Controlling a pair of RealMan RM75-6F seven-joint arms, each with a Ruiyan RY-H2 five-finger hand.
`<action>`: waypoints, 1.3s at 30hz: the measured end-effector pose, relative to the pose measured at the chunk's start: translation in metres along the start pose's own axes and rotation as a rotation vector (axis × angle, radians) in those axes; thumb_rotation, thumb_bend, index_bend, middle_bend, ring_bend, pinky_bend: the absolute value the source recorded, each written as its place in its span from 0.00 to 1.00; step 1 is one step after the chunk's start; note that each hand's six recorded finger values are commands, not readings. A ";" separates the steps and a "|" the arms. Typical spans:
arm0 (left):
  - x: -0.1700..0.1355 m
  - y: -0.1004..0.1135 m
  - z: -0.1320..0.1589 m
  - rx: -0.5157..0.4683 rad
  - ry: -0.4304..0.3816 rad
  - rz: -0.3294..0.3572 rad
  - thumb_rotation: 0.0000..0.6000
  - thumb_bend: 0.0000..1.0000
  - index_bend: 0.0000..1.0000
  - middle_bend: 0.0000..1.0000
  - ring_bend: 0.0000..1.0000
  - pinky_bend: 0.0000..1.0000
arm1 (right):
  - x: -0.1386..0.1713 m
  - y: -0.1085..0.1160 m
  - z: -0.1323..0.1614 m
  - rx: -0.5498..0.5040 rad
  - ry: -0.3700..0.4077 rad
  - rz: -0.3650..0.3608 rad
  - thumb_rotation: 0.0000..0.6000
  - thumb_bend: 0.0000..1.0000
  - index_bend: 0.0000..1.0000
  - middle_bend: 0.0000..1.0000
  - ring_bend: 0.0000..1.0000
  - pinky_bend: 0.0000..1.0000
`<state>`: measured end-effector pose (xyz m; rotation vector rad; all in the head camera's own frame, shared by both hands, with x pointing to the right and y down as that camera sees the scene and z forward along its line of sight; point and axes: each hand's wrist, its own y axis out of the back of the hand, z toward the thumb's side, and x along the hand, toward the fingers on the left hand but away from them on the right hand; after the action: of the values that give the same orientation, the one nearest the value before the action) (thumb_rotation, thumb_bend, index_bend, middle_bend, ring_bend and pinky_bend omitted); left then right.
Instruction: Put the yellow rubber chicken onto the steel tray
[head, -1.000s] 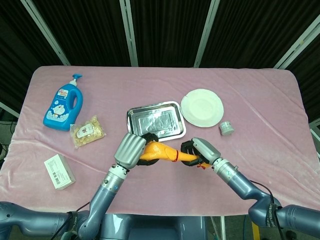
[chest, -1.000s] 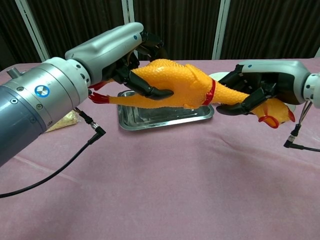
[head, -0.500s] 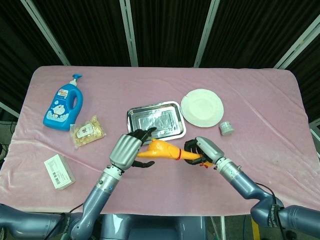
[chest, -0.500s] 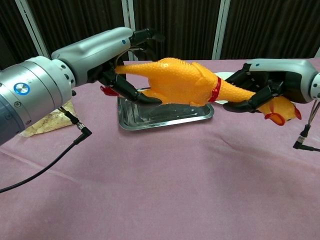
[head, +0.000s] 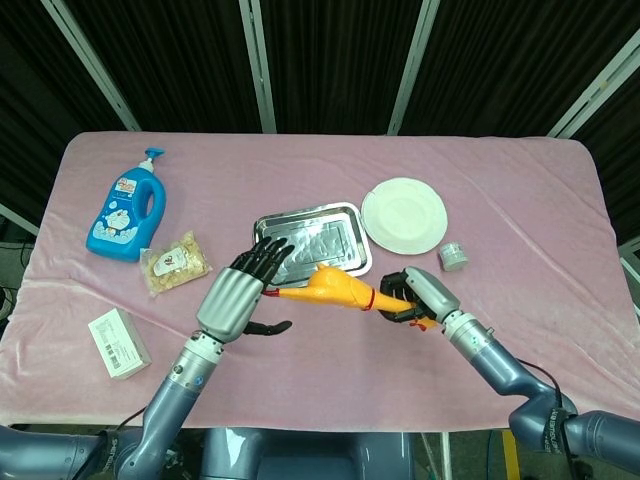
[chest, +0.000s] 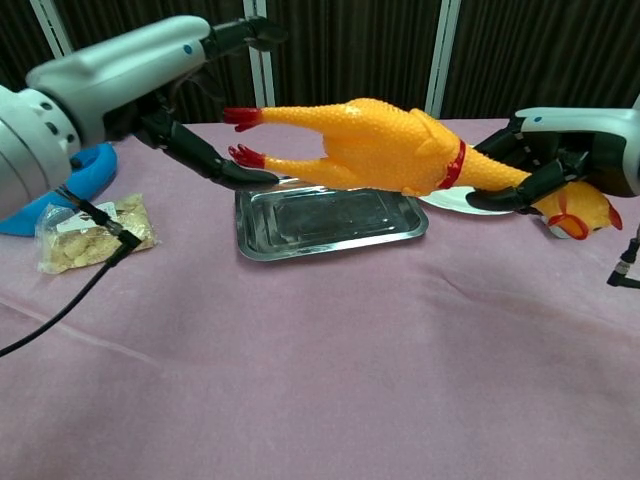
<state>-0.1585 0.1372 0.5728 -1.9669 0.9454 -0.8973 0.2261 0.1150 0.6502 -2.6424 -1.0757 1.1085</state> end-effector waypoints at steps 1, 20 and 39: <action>-0.003 0.004 -0.002 0.004 0.000 0.011 1.00 0.00 0.01 0.04 0.00 0.20 | -0.001 0.002 -0.001 -0.001 -0.003 -0.004 1.00 0.71 0.95 0.73 0.74 0.85; -0.074 0.057 -0.087 0.034 0.147 0.085 1.00 0.00 0.10 0.06 0.00 0.20 | -0.069 0.018 0.008 0.094 -0.022 -0.021 1.00 0.71 0.95 0.73 0.74 0.85; -0.088 0.046 -0.113 0.008 0.215 0.022 1.00 0.00 0.10 0.05 0.00 0.20 | -0.154 -0.018 -0.001 0.272 -0.136 0.005 1.00 0.71 0.93 0.73 0.71 0.83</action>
<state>-0.3074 0.1538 0.5629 -1.8753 1.0802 -1.1151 0.1401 0.0311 0.7484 -2.3896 -0.8665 1.3464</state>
